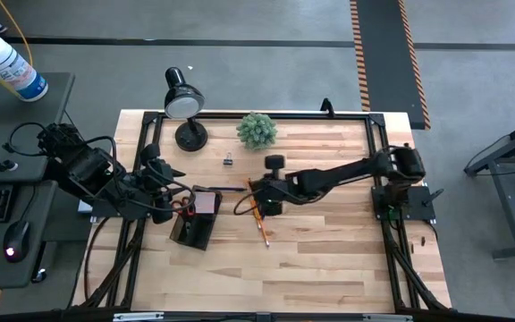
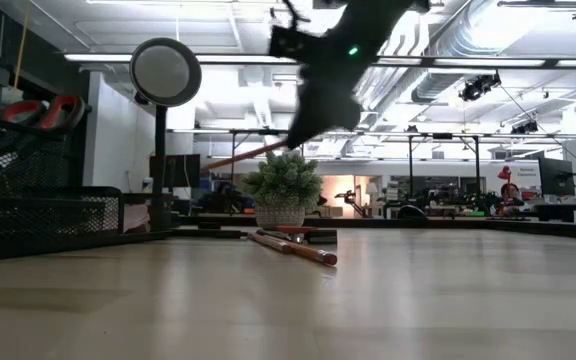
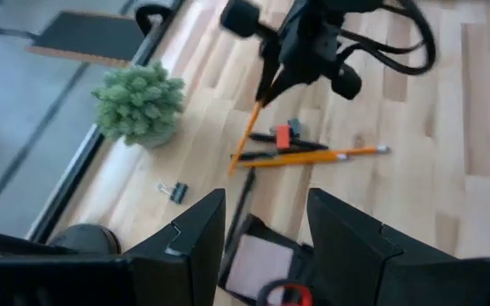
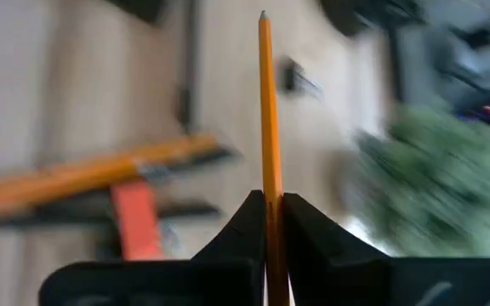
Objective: Pick and place office supplies into organizer
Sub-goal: Put the left orange pencil into the desk organizer
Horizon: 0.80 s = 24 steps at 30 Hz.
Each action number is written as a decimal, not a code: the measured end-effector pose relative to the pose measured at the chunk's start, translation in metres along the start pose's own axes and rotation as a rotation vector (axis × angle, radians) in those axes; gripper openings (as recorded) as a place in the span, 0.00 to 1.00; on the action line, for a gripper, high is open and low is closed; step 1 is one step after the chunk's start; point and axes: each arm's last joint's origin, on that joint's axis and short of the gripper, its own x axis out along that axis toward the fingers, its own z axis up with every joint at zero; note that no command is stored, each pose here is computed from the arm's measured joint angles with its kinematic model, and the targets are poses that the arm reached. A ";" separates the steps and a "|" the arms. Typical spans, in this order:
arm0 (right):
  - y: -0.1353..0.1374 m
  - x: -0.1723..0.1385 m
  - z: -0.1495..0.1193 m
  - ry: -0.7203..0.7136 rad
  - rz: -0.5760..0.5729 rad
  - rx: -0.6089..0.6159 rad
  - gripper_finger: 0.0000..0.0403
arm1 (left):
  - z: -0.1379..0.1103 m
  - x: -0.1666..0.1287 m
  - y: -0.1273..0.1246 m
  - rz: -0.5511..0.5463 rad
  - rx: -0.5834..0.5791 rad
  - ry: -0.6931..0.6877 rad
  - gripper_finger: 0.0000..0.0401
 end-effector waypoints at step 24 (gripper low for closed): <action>0.002 -0.077 -0.097 -1.210 0.023 0.419 0.04 | -0.001 0.064 -0.060 0.143 0.019 -0.509 0.38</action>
